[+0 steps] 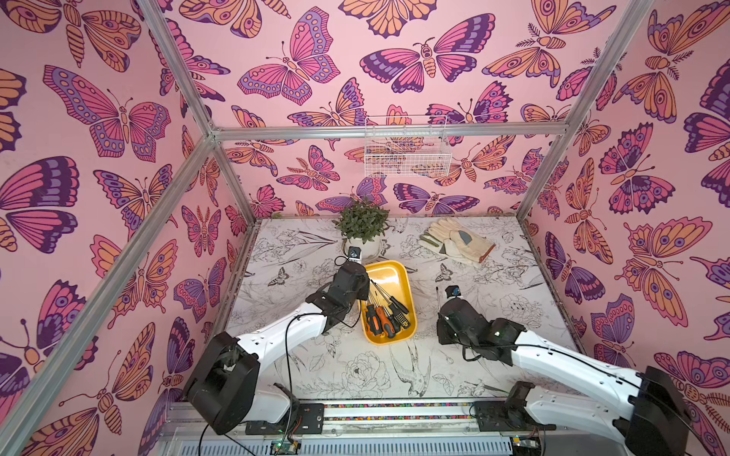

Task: Take out the screwdriver from the storage box
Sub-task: Pick up the screwdriver from the storage box, then place the screwdriver at the center of the board.

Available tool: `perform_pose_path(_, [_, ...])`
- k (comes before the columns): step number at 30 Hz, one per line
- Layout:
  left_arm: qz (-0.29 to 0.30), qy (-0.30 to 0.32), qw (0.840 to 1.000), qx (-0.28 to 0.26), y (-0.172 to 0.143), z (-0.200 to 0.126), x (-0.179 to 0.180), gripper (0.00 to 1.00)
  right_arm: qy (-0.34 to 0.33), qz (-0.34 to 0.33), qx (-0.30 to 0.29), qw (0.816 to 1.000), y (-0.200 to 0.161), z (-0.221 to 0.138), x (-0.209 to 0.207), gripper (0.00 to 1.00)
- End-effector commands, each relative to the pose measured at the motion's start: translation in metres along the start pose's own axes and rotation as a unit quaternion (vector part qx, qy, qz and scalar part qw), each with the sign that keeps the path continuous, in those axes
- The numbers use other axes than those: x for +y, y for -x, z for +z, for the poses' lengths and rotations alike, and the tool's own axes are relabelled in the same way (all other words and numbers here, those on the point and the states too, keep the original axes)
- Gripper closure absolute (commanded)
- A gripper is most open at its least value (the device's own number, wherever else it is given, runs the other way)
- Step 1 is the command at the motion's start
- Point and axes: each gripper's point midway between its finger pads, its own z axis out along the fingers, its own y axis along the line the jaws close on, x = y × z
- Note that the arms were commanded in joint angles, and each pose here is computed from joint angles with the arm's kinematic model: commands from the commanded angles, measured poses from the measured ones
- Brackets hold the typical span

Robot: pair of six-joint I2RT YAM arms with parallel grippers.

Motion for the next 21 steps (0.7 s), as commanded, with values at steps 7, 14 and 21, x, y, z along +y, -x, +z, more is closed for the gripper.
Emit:
perform_pose_path(7, [0.036,0.027,0.999,-0.020,0.013,0.002,0.006,1.00,0.051,0.026,0.057,0.997,0.007,0.031,0.038,1.00])
perform_pose_path(14, [0.035,0.024,0.999,-0.020,0.013,0.004,0.009,1.00,0.059,0.033,0.077,0.995,0.011,0.051,0.052,1.00])
perform_pose_path(21, [0.031,0.024,0.999,-0.020,0.010,0.002,0.014,1.00,0.041,0.050,0.095,0.993,0.009,0.067,0.046,1.00])
